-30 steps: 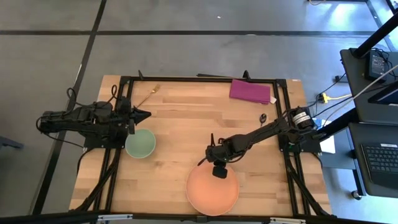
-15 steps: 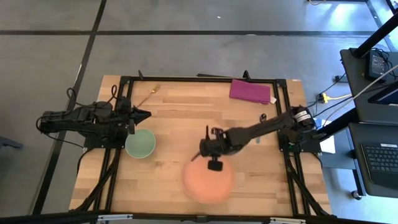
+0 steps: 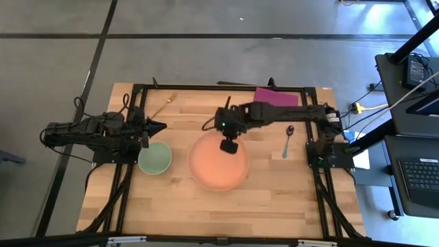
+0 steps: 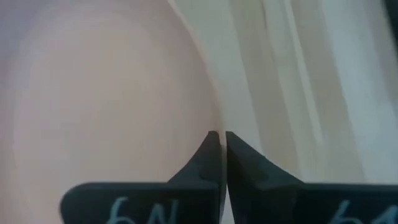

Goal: Set table place
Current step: Put the light orange plate to the center of the table

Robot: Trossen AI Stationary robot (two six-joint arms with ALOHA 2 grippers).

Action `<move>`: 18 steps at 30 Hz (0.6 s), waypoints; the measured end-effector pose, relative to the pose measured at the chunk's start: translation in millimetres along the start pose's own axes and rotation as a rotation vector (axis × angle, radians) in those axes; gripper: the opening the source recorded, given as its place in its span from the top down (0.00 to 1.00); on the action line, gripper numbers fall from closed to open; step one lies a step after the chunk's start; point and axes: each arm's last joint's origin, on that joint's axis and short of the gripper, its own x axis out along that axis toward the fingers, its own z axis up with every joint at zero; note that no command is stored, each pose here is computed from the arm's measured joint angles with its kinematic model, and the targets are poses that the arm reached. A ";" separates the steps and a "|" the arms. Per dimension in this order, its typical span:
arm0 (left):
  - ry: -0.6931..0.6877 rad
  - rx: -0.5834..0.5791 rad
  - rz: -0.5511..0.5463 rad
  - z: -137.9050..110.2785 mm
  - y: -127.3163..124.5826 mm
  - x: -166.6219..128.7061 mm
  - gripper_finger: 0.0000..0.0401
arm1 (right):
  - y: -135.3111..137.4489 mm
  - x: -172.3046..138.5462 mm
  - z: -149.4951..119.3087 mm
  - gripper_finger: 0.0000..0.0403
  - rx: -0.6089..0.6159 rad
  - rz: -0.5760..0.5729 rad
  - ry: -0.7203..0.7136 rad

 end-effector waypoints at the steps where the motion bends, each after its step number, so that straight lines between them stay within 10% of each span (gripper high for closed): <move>1: 0.003 0.001 0.002 -0.3 0.2 0.0 0.95 | -7.7 5.2 -1.4 0.98 0.018 0.004 0.016; 18: 0.030 0.004 0.025 -7.6 3.8 3.7 1.00 | -56.6 105.1 -60.1 0.98 0.182 0.162 0.080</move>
